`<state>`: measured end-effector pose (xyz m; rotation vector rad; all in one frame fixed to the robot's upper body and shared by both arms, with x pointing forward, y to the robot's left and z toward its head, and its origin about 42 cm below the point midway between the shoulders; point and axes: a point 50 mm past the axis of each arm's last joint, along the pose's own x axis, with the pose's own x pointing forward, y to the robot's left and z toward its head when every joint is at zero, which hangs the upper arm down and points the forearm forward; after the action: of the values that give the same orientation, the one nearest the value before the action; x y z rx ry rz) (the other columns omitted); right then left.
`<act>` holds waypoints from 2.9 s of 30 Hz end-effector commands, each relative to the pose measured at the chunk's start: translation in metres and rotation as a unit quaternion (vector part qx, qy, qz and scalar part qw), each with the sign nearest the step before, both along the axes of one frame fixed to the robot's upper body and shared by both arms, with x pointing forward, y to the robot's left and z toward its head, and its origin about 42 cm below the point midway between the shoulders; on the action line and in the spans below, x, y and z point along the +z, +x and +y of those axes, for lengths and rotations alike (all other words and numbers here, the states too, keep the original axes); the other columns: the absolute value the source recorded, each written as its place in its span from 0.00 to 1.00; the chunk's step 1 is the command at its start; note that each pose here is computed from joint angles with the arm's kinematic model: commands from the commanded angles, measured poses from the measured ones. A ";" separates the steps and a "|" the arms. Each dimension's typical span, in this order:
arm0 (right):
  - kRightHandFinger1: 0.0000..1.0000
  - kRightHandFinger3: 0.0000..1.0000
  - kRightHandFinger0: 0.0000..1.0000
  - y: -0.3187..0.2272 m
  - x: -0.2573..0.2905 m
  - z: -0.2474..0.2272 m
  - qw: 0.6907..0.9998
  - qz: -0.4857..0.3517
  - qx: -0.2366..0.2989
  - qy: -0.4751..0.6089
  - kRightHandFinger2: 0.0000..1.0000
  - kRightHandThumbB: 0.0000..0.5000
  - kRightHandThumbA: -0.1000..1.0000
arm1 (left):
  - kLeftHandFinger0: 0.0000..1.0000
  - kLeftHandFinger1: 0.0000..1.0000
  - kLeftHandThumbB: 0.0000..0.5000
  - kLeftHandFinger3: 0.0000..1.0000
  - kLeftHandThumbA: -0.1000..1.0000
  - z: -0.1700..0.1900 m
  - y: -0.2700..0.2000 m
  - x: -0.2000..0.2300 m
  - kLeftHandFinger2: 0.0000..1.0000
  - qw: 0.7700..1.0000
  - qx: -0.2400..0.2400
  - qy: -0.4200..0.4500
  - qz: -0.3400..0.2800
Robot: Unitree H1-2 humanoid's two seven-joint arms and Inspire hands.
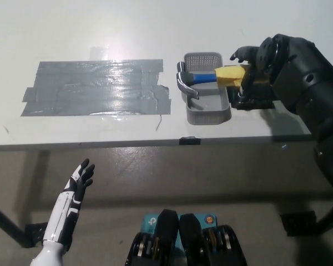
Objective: The robot picks the hammer placed on top of the gray container with right hand and places it on the grey area of the desk
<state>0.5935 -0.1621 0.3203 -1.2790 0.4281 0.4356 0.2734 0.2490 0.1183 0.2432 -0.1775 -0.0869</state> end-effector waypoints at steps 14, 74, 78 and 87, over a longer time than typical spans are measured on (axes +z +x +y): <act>0.32 0.53 0.00 -0.006 -0.008 0.053 0.969 -0.225 0.061 0.082 0.67 0.38 0.00 | 1.00 1.00 0.38 1.00 1.00 -0.001 0.007 0.017 1.00 0.999 -0.013 0.009 -0.034; 0.34 0.39 0.03 -0.047 0.066 0.212 0.904 -0.346 0.204 0.147 0.66 0.50 0.00 | 1.00 1.00 0.45 1.00 1.00 -0.008 0.018 0.026 1.00 0.998 -0.036 0.026 -0.044; 0.27 0.54 0.00 -0.058 0.052 0.232 0.904 -0.342 0.218 0.137 0.72 0.40 0.00 | 1.00 1.00 0.47 1.00 1.00 -0.011 0.018 0.025 1.00 0.998 -0.037 0.024 -0.044; 0.45 0.83 0.00 -0.067 0.023 0.245 0.924 -0.292 0.210 0.128 0.89 0.38 0.00 | 1.00 1.00 0.44 1.00 1.00 -0.013 0.019 0.028 1.00 0.997 -0.045 0.023 -0.051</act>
<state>0.5247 0.0696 0.3025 -1.1772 -0.3133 0.4994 0.2905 0.2369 0.1320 0.2671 -0.2191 -0.1487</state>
